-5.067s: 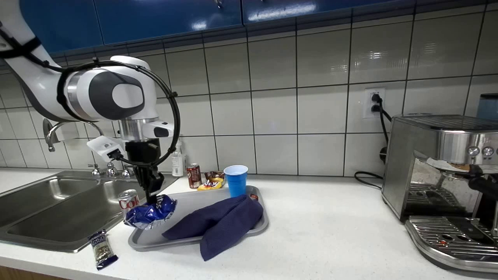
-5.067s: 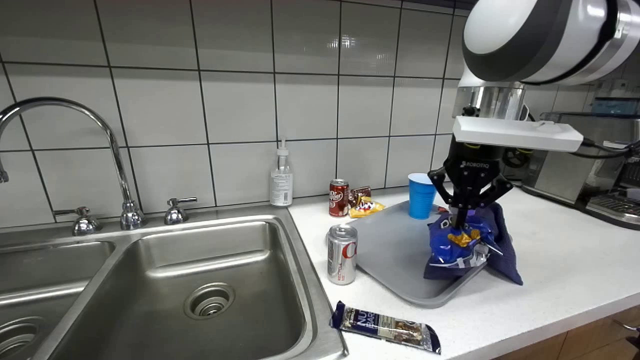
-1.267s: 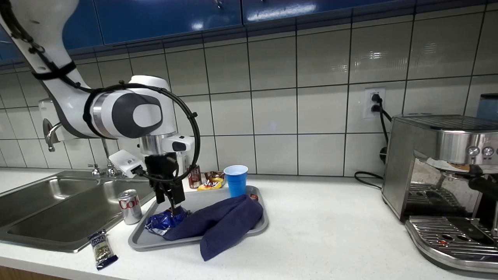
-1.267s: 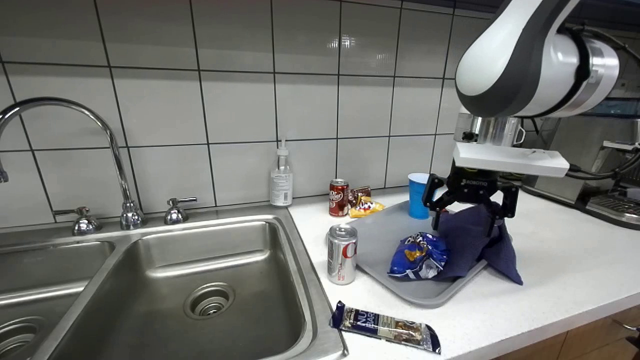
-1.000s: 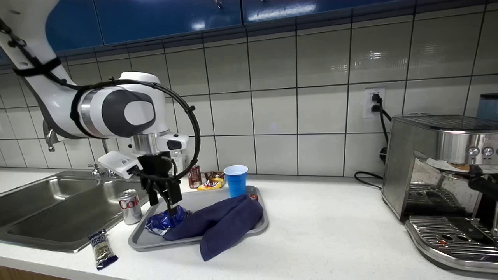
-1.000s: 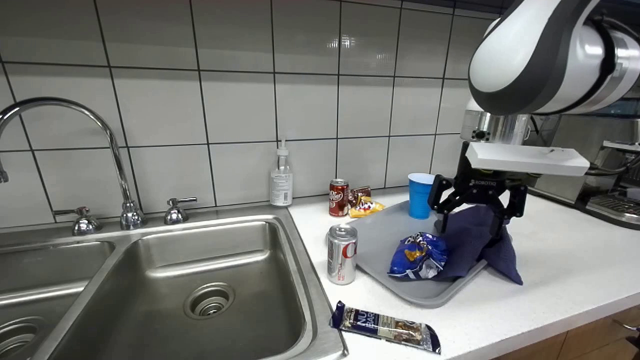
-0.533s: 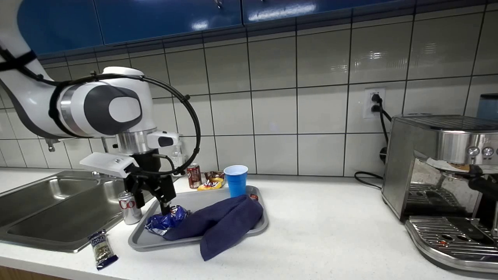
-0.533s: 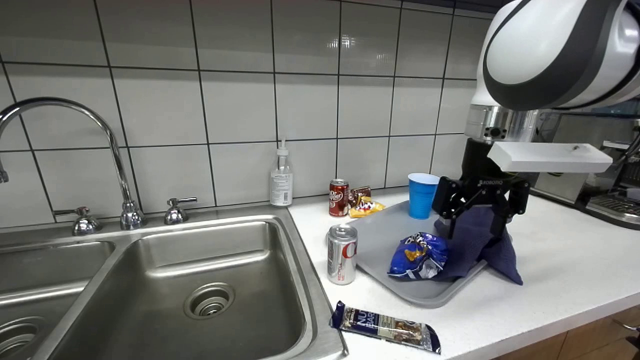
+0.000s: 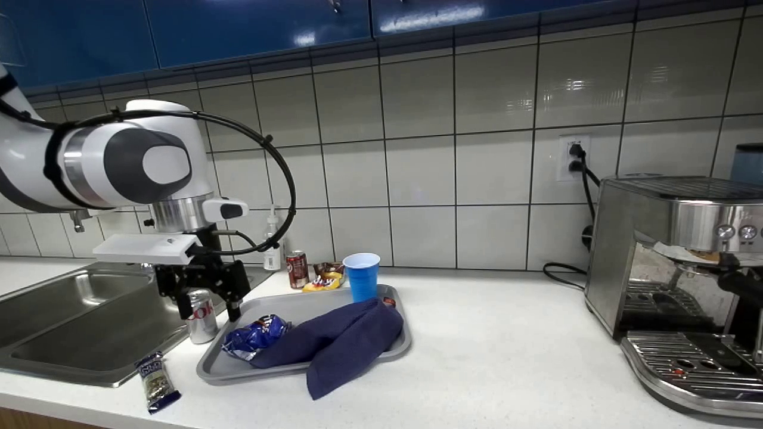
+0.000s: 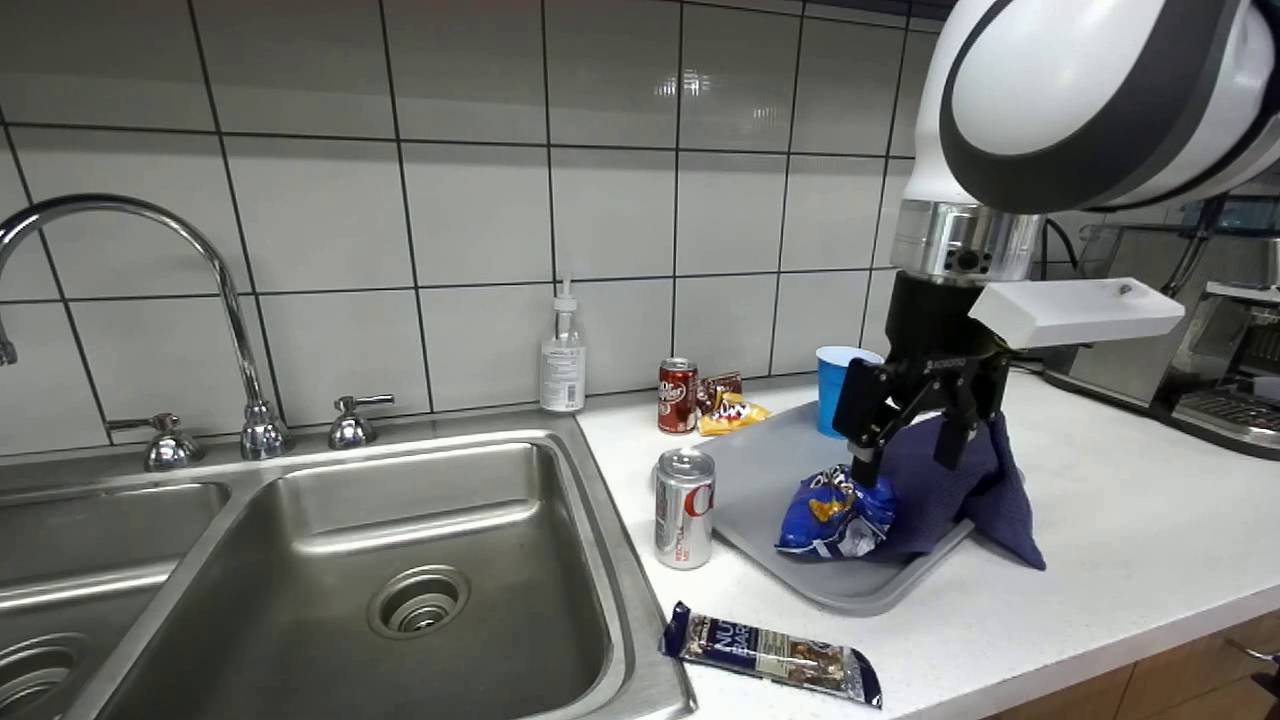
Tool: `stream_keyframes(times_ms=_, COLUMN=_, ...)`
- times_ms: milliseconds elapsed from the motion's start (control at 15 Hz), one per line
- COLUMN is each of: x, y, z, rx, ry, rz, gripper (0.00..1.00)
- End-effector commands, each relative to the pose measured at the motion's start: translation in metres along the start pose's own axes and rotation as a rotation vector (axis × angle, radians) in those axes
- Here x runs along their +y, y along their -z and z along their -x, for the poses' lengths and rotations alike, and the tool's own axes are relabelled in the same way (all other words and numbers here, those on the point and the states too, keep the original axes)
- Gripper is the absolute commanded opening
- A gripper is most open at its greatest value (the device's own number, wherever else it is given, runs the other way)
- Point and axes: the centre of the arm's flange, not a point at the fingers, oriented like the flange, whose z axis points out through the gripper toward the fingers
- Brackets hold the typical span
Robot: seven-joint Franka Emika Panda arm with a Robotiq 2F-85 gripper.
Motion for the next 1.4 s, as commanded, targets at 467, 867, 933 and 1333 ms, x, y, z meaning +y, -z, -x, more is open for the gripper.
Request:
stream_keyframes(times_ms=467, x=-0.019, y=0.000, z=0.002, rx=0.000, ry=0.068, rz=0.002, gripper=1.00)
stream_keyframes(times_ms=867, x=-0.019, y=0.000, z=0.002, rx=0.000, ry=0.069, rz=0.002, gripper=1.00)
stream_keyframes(times_ms=933, x=-0.019, y=0.000, z=0.002, rx=0.000, ry=0.069, rz=0.002, gripper=1.00)
stream_keyframes(times_ms=1333, x=-0.019, y=0.000, z=0.002, rx=0.000, ry=0.069, rz=0.002, gripper=1.00)
